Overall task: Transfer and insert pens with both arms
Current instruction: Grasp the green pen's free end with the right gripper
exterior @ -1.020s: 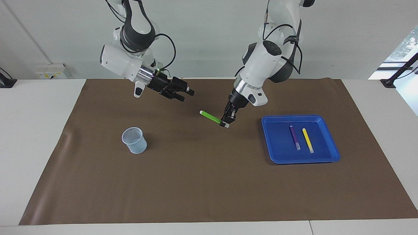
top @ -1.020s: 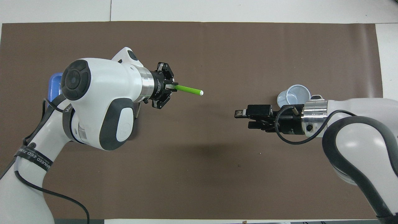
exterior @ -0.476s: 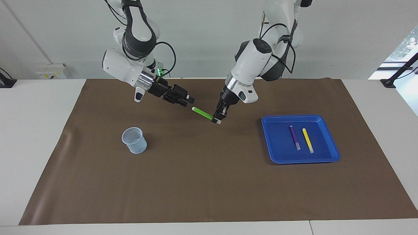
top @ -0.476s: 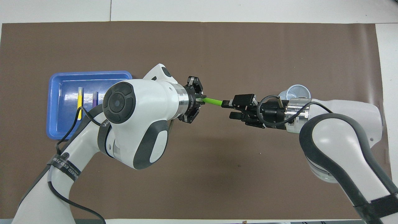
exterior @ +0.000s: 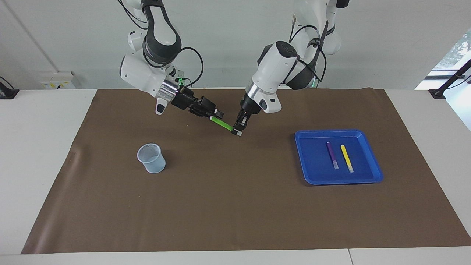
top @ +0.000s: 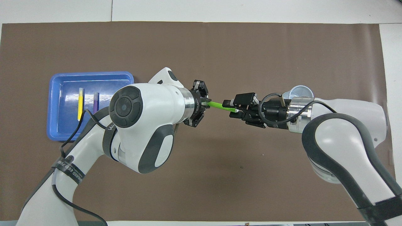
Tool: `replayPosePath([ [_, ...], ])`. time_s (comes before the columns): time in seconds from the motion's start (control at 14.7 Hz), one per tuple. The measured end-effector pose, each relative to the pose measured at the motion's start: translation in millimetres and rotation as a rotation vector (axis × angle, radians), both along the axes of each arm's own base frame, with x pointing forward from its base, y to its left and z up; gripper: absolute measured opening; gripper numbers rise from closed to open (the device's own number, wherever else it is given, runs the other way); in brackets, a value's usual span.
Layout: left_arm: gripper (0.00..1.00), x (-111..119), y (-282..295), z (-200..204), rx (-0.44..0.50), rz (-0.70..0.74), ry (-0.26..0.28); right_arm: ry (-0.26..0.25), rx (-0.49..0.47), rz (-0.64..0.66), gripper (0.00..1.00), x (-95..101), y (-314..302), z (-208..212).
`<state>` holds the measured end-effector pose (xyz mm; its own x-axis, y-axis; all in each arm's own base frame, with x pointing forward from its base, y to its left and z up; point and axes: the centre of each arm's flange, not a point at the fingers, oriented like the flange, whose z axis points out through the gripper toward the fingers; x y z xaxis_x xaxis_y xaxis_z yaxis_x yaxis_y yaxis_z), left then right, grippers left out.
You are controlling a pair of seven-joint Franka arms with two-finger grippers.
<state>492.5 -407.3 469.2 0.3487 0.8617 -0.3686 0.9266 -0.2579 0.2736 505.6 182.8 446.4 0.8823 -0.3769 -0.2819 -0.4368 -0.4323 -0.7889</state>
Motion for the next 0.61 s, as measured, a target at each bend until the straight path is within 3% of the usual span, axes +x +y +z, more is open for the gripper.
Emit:
replayPosePath([
  [0.27, 0.17, -0.2, 0.1, -0.7, 0.001, 0.000, 0.002, 0.003, -0.001, -0.001, 0.54, 0.8, -0.4, -1.6],
  [0.61, 0.17, 1.3, 2.0, -0.2, 0.001, 0.004, 0.001, 0.007, -0.002, -0.004, 0.41, 1.3, -1.6, -3.9],
])
